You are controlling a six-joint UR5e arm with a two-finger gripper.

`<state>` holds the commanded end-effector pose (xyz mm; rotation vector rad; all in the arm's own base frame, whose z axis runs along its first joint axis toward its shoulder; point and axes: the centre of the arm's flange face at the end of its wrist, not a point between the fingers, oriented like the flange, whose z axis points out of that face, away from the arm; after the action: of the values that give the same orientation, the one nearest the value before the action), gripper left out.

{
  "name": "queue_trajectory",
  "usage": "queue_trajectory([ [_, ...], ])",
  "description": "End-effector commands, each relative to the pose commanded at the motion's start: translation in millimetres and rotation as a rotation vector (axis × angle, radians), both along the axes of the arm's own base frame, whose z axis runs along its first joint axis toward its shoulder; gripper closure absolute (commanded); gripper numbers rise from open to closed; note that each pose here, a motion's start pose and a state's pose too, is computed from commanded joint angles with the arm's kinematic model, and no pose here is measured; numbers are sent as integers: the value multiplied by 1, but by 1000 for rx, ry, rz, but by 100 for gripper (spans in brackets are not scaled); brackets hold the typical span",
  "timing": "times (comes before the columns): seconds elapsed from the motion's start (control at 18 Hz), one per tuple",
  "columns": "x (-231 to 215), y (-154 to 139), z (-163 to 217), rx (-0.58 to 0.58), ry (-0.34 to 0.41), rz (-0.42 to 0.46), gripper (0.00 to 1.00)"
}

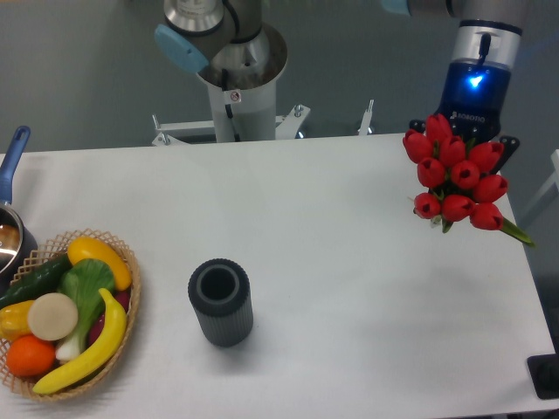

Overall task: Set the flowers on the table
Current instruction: 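Lift the red tulip bunch held in the gripper slightly upward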

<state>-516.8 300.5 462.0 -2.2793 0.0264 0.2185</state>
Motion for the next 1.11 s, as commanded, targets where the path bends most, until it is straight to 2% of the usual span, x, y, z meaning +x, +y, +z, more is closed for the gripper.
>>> queue_trajectory([
  [0.33,8,-1,7,-11,7,8,56],
  [0.5,11,-15,14,-108,45,64,56],
  [0.72,18,-18,20,-172,29,76,56],
  [0.89,23,-23,23,-269,59,109,56],
  [1.11,35,-14,8,-352,25,99,56],
])
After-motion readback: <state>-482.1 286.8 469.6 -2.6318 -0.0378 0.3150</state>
